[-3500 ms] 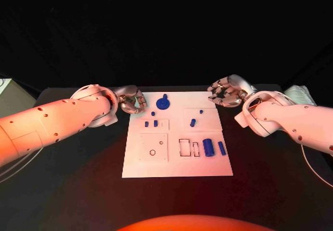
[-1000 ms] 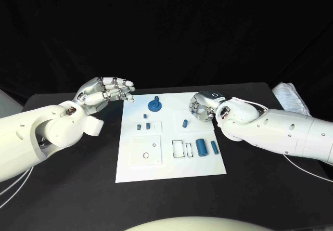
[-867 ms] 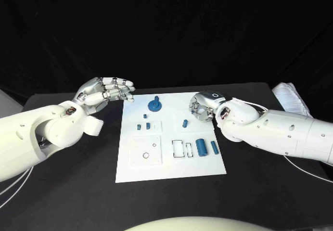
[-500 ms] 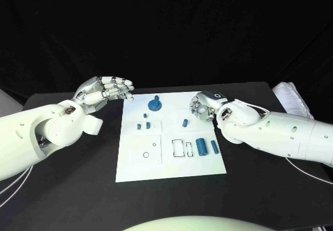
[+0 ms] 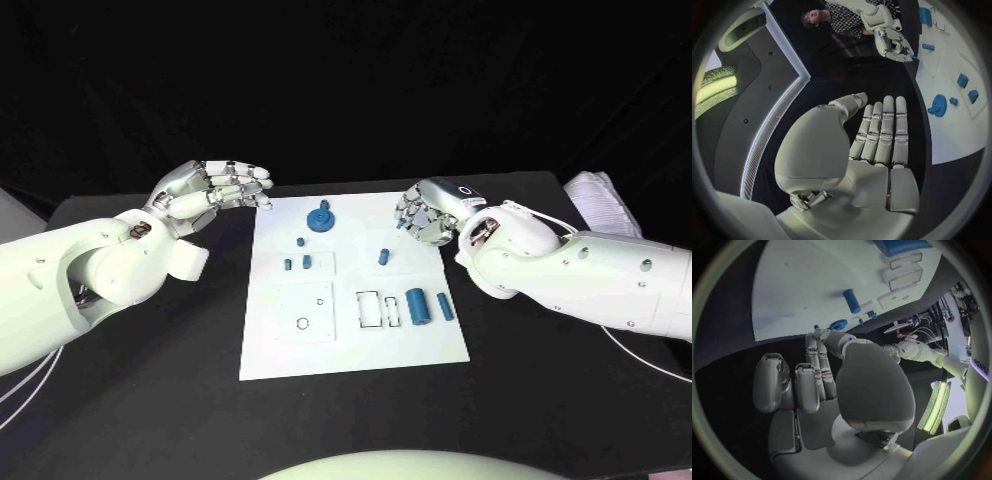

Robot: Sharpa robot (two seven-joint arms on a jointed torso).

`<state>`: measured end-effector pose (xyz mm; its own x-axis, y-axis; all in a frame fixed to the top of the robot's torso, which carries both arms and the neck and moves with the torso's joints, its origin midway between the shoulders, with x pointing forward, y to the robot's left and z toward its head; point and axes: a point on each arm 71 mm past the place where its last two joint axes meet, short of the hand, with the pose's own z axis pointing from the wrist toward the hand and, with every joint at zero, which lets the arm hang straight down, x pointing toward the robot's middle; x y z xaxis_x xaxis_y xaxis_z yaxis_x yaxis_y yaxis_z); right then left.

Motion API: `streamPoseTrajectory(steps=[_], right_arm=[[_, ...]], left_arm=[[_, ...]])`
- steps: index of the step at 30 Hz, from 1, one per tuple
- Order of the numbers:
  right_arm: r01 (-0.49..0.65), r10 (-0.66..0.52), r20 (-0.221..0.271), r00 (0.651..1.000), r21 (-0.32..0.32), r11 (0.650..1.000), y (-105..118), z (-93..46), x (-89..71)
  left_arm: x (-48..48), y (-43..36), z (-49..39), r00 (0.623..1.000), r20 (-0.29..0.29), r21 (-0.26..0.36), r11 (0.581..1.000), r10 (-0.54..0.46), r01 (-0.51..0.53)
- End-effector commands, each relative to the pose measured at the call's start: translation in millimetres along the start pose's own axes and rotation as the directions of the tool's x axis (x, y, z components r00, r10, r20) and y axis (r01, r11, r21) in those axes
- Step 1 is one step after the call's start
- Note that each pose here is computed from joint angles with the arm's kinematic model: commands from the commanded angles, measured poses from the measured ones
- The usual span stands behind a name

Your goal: Assemble the parts on the task board

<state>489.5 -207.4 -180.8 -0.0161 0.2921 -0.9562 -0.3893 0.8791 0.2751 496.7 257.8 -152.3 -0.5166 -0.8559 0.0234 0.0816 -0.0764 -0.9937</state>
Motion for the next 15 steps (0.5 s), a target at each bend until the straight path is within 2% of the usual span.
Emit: streamPoseTrajectory(steps=[1,6,14,15], right_arm=[[-0.064,0.064,0.008,0.998,0.005,0.998,4,-2.6,-2.6],[-0.102,0.102,-0.012,0.995,-0.032,0.994,22,-8.1,-2.3],[-0.104,0.093,-0.069,0.993,-0.173,0.979,72,-12.3,10.5],[-0.103,0.092,-0.07,0.993,-0.177,0.979,73,-12.2,11.0]], left_arm=[[0.5,-1.3,0.0,1.0,-0.012,0.014,1.0,-0.01,0.01],[0.1,-1.2,0.0,1.0,-0.01,0.014,1.0,-0.009,0.009],[0.9,-0.9,1.1,1.0,-0.009,0.014,1.0,-0.008,0.008],[1.0,-0.9,1.1,1.0,-0.009,0.014,1.0,-0.008,0.008]])
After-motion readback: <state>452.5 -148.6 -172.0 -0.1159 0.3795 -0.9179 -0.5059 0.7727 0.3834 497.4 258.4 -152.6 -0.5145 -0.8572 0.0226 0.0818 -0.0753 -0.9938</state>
